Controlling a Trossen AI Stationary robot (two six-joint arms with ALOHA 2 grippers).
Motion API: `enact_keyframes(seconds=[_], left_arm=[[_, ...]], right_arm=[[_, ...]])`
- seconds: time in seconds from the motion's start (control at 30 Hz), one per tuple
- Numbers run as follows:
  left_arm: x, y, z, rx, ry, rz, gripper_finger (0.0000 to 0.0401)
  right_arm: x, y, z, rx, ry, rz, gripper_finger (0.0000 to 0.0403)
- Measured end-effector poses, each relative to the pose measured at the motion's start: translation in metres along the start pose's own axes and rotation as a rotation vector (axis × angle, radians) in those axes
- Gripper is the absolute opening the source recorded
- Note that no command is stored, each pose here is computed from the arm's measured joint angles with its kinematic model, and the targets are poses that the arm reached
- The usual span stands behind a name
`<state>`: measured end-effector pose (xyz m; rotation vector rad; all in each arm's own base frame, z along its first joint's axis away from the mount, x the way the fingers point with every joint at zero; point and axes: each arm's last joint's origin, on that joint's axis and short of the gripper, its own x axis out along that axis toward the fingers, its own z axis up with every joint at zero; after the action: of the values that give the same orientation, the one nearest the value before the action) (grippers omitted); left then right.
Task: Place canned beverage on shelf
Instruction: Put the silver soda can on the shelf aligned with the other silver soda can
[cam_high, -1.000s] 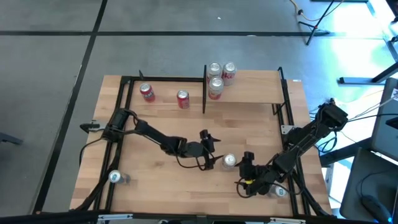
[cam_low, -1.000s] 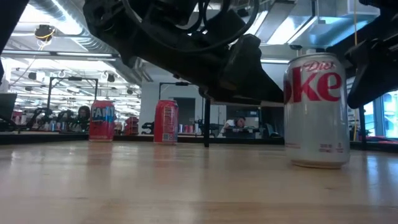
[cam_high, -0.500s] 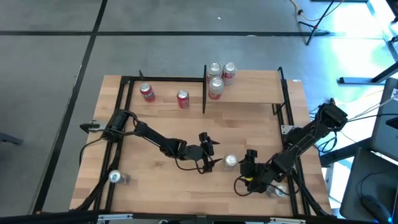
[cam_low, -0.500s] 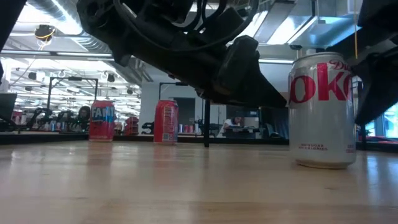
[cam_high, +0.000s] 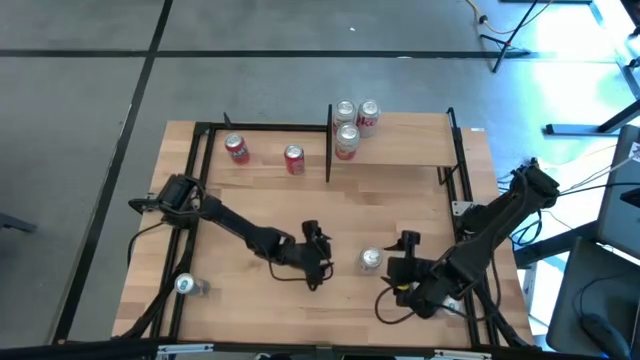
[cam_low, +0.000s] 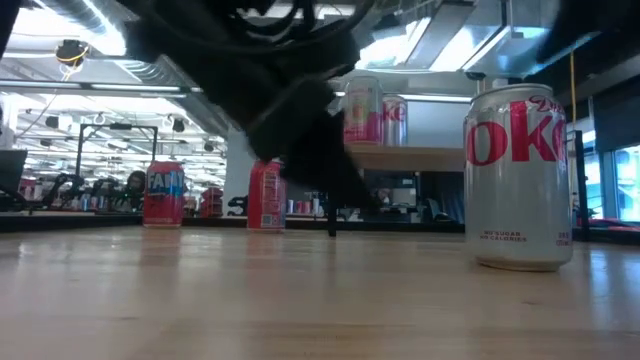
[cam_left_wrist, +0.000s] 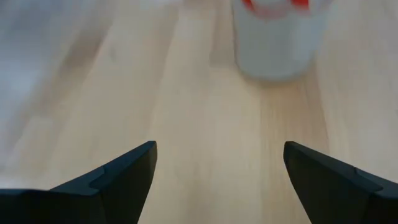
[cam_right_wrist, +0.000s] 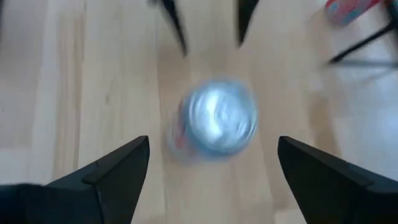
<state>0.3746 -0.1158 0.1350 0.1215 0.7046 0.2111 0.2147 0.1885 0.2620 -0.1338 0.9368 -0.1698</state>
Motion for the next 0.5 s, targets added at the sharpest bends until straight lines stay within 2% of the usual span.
enact_keyframes(seconds=[0.13, 0.27, 0.4, 0.5], left_arm=[[-0.003, -0.014, -0.012, -0.01, 0.011, 0.0, 0.0346], [-0.002, -0.017, -0.027, 0.0, 0.017, -0.016, 0.0346], [-0.001, -0.017, -0.026, -0.012, 0.021, -0.068, 0.0346], [-0.001, -0.018, -0.026, -0.012, 0.023, -0.079, 0.0346]], right_arm=[[-0.003, -0.004, 0.017, 0.032, -0.068, 0.0, 0.0342], [0.015, -0.019, 0.024, 0.095, -0.01, 0.018, 0.0342], [0.037, -0.034, 0.023, 0.125, 0.051, 0.038, 0.0342], [0.049, -0.037, 0.022, 0.138, 0.075, 0.118, 0.0342]])
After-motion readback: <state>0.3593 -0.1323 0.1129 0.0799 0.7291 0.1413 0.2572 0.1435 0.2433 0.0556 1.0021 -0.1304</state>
